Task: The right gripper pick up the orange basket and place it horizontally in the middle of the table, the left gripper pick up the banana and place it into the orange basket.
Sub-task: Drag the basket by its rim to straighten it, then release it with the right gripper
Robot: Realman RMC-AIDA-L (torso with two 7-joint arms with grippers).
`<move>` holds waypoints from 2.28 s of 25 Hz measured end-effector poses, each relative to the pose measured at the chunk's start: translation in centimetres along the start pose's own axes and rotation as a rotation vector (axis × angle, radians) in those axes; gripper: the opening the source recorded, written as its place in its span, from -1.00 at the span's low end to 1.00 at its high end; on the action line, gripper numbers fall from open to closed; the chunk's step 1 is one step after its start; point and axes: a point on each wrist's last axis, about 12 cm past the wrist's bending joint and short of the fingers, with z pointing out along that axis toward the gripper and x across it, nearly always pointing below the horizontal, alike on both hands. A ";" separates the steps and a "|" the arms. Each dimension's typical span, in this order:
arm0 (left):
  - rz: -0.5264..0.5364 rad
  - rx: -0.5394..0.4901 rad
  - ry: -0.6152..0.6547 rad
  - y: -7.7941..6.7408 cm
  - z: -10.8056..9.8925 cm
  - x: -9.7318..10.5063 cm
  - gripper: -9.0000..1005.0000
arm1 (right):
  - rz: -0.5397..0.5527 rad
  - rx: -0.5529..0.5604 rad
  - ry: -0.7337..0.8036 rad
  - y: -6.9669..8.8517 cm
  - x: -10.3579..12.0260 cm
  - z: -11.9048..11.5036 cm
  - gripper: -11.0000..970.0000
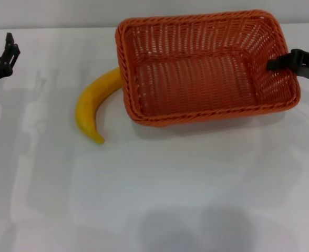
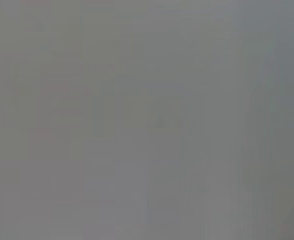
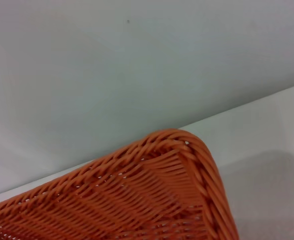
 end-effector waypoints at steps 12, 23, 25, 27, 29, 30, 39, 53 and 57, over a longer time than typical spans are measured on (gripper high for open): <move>0.003 0.000 -0.002 0.1 0.1 -0.1 0.72 | -0.001 0.003 -0.017 0.1 0.1 0.3 -0.68; 0.003 0.000 -0.002 0.1 0.1 -0.1 0.72 | -0.007 -0.037 -0.059 0.1 0.3 0.1 -0.68; 0.003 0.000 -0.001 0.1 0.0 0.0 0.72 | 0.000 -0.043 -0.068 0.0 0.4 0.0 -0.68; 0.003 0.000 0.000 0.1 0.0 0.0 0.72 | 0.002 -0.043 -0.069 -0.1 0.5 -0.1 -0.68; 0.004 0.001 0.000 0.1 0.0 0.0 0.72 | 0.001 -0.042 -0.068 -0.2 0.6 -0.2 -0.68; 0.004 0.001 0.000 0.1 0.0 0.0 0.72 | 0.000 -0.042 -0.068 -0.2 0.7 -0.2 -0.68; 0.005 0.004 0.001 0.1 -0.1 0.0 0.72 | 0.005 -0.041 -0.073 -0.4 0.8 -0.3 -0.61; 0.006 0.000 0.005 0.2 -0.2 0.2 0.72 | -0.013 -0.074 -0.114 -0.2 1.0 -0.3 -0.30; 0.006 0.000 0.004 0.2 -0.2 0.1 0.72 | -0.006 -0.076 -0.129 -0.3 0.9 -0.3 -0.15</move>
